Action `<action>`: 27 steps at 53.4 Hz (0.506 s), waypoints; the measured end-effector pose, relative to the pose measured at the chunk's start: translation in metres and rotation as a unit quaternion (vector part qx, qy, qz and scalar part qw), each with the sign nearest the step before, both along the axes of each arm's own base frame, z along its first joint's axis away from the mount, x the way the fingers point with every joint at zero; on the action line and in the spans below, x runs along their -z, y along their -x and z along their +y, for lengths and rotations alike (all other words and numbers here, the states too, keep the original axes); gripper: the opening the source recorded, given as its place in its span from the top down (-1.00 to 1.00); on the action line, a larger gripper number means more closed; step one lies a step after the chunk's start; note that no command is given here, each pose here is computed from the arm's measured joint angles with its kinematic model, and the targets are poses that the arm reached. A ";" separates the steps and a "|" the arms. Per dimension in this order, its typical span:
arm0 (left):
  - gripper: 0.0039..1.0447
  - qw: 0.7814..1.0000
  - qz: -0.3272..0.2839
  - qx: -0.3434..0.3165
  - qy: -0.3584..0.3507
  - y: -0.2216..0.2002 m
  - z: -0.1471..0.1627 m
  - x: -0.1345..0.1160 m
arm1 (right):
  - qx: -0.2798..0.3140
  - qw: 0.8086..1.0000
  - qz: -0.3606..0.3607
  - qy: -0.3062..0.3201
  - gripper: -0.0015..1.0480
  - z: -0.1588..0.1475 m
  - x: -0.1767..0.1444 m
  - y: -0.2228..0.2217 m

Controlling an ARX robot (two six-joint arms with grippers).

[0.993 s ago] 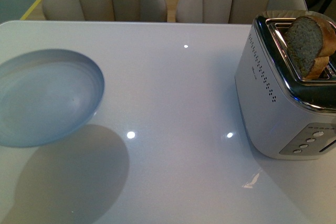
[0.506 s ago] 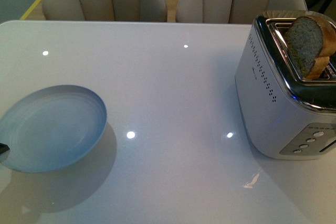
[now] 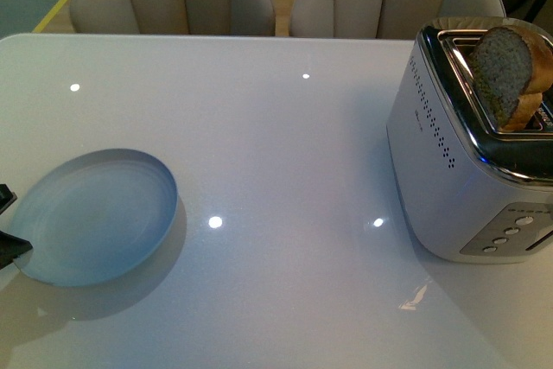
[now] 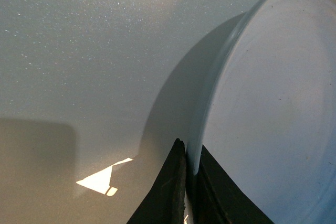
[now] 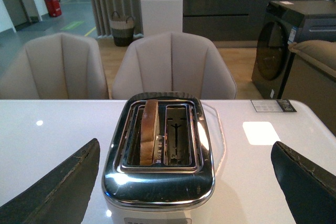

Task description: Left arm holds plate, right arm toasts bread

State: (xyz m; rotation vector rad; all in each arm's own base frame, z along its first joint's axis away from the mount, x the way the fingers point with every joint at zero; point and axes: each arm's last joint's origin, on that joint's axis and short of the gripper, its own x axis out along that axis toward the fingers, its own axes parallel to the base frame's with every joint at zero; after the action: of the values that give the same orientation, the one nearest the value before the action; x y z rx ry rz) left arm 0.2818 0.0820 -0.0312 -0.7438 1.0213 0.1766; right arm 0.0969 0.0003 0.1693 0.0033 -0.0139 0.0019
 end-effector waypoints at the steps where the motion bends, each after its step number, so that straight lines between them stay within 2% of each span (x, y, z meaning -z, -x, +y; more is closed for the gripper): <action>1: 0.94 1.000 -0.001 0.001 0.000 -0.001 0.000 0.001 | 0.000 1.000 0.000 0.000 -0.83 0.000 0.000 0.000; 22: 0.94 1.000 -0.005 0.005 -0.001 -0.001 0.002 0.008 | 0.000 1.000 0.000 0.000 -0.83 0.000 0.000 0.000; 27: 0.65 1.000 -0.004 0.003 -0.004 0.000 0.001 0.008 | 0.000 1.000 0.000 0.000 -0.83 0.000 0.000 0.000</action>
State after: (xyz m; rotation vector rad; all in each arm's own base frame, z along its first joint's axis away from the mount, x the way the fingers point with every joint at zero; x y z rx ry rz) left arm 0.2821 0.0834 -0.0392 -0.7328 1.0150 0.1724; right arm 0.0969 0.0003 0.1693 0.0033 -0.0139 0.0019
